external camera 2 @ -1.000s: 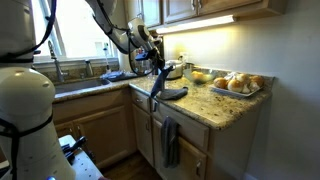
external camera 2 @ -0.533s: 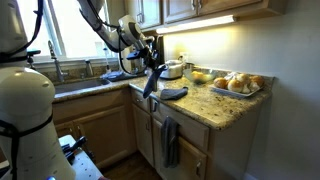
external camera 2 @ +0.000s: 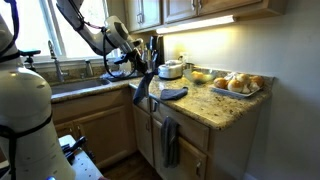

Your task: Pick the towels on the counter and hang them on the drawer

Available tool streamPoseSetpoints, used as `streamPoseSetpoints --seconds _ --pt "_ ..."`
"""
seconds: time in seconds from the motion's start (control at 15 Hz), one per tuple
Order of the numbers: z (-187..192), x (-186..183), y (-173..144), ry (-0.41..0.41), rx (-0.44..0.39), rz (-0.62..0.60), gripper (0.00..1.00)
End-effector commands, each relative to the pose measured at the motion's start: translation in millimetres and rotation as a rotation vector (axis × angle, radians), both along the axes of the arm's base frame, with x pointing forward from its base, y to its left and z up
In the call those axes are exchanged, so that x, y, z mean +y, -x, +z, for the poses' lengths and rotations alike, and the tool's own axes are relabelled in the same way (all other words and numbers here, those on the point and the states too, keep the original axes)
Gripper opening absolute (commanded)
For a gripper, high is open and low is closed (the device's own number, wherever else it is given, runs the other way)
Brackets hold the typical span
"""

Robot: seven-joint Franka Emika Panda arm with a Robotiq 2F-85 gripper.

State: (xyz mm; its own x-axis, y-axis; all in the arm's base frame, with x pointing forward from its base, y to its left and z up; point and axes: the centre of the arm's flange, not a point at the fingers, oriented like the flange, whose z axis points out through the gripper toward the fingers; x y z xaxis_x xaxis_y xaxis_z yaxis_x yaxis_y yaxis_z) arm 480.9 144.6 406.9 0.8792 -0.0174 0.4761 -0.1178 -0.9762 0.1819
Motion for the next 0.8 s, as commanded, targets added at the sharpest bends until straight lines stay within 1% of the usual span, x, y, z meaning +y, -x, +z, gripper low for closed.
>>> streamPoseSetpoints --seconds 0.0,0.33,0.4,0.47,0.73 --pt "-20 0 43 0.003 -0.008 0.019 0.05" --pt "-44 8 59 -0.021 -0.008 0.069 0.05" --pt "-41 14 39 -0.011 0.029 0.062 0.05" --pt "-44 14 41 -0.012 0.034 0.063 0.08" --pt "-44 14 40 -0.013 0.035 0.063 0.08"
